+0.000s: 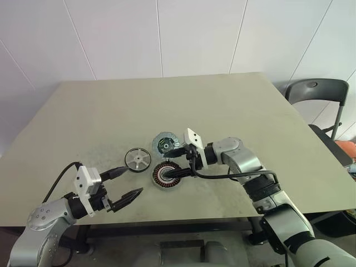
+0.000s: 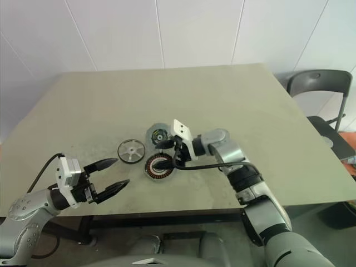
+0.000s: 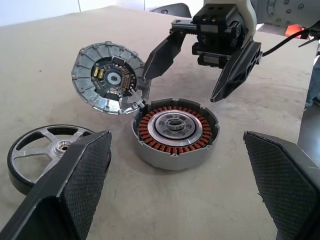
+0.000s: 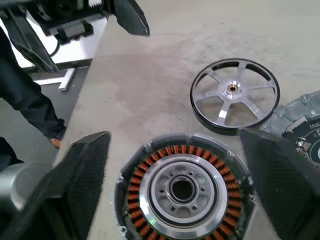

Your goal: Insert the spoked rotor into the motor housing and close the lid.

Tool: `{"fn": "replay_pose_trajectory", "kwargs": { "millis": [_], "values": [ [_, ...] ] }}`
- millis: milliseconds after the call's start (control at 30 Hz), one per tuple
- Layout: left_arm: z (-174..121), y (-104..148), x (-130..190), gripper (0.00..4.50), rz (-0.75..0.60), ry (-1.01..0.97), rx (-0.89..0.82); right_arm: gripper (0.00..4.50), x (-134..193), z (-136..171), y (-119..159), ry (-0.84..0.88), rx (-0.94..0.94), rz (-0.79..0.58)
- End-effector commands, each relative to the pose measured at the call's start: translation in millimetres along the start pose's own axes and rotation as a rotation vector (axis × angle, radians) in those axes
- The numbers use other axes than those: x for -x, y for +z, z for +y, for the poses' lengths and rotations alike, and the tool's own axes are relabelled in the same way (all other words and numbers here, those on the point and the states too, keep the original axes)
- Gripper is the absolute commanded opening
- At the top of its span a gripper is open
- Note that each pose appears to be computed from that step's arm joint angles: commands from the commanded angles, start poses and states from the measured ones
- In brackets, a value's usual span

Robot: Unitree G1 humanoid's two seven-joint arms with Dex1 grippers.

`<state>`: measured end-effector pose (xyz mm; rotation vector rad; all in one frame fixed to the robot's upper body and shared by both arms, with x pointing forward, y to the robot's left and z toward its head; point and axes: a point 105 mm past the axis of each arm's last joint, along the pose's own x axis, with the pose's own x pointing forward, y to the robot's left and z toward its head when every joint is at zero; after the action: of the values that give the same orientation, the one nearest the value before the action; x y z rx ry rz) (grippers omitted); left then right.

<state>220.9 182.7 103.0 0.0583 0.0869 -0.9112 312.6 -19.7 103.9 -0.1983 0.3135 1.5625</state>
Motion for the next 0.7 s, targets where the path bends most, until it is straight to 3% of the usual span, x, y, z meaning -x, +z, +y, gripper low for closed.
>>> {"fn": "replay_pose_trajectory", "kwargs": {
  "millis": [33, 300, 467, 700],
  "values": [
    [-1, 8, -1, 4.5, -0.022, -0.011, -0.042, 2.92, -2, 2, 13, -0.003, 0.034, -0.046],
    [-1, 7, -1, 4.5, -0.021, -0.007, -0.041, 0.17, -14, 0, 6, -0.008, 0.034, -0.03],
    [-1, 6, 0, 4.5, -0.023, -0.002, -0.038, 0.03, -20, -1, -3, 0.004, 0.023, -0.004],
    [-2, 6, 0, 4.5, -0.028, 0.002, -0.036, 0.03, -18, -5, -59, -0.008, -0.036, 0.157]
  ]
}}
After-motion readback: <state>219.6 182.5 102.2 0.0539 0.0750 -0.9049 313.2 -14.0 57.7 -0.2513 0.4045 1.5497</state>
